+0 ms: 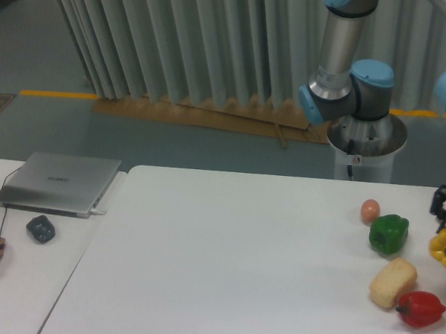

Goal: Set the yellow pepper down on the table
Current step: 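Carry the held yellow pepper in and lower it beside the bread roll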

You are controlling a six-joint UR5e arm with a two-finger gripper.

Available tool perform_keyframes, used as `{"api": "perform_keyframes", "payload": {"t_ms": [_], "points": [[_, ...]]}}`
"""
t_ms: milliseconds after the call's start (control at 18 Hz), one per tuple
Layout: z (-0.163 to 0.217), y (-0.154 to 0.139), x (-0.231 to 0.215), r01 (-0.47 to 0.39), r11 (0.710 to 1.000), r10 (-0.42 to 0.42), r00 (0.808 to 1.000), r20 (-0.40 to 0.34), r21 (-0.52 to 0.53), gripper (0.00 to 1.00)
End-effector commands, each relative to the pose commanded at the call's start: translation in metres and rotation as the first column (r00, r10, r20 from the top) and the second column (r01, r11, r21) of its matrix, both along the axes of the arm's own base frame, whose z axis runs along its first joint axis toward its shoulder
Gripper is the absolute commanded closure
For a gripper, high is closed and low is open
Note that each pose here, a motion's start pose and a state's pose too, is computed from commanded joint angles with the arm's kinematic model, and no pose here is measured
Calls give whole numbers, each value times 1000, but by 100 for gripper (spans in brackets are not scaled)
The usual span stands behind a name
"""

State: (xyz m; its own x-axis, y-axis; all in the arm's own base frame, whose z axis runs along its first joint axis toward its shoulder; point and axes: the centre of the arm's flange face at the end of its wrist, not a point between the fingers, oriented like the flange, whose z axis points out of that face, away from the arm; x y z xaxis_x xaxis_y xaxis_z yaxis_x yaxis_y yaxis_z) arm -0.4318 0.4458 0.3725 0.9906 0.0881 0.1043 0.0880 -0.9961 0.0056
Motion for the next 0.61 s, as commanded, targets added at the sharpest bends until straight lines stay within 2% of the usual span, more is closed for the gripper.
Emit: {"api": "perform_keyframes", "payload": {"t_ms": [333,444,611], "points": [[-6,34,16,-76,996,78,996,-39,37,49],[-13,47,16,-167,984,171,983,-71,59,49],[-16,55,22,-167,984,171,982,-76,61,49]]}}
